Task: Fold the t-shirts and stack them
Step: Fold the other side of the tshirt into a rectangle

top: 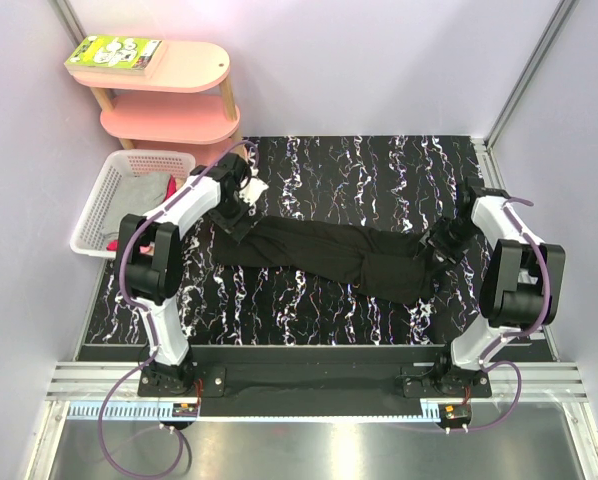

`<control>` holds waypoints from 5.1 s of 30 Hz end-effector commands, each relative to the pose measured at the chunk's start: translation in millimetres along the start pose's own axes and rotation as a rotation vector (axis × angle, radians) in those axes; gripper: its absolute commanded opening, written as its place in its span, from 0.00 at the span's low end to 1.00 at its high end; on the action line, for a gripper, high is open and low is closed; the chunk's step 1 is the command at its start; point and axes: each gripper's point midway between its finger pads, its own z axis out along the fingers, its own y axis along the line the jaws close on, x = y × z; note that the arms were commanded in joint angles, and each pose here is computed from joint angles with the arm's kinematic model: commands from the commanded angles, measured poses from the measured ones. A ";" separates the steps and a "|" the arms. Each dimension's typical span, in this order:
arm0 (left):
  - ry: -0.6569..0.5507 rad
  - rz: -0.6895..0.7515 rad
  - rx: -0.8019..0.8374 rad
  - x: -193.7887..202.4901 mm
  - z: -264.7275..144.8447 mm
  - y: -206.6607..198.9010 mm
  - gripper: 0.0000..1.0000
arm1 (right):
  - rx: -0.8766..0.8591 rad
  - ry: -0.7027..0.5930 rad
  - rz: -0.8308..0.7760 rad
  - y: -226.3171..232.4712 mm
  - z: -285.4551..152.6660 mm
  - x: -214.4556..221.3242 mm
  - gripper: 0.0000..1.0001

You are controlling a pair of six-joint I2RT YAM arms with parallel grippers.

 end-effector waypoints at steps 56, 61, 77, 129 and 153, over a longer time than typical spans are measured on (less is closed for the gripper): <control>-0.039 -0.077 -0.109 -12.8 27.8 39.5 0.64 | -0.098 0.028 0.032 19.1 16.0 -4.7 0.10; -0.036 -0.078 -0.099 -14.9 32.1 38.9 0.53 | -0.101 0.031 0.037 19.6 15.2 -4.4 0.09; -0.120 -0.046 -0.148 -31.9 -9.7 51.6 0.00 | -0.172 -0.005 0.028 39.4 -6.7 -14.2 0.00; -0.013 -0.055 -0.076 -12.2 30.9 46.0 0.62 | -0.265 0.013 0.048 34.1 -39.6 31.5 0.00; -0.069 -0.050 -0.093 -23.7 11.4 51.7 0.00 | -0.275 -0.001 0.040 36.6 -43.7 29.0 0.00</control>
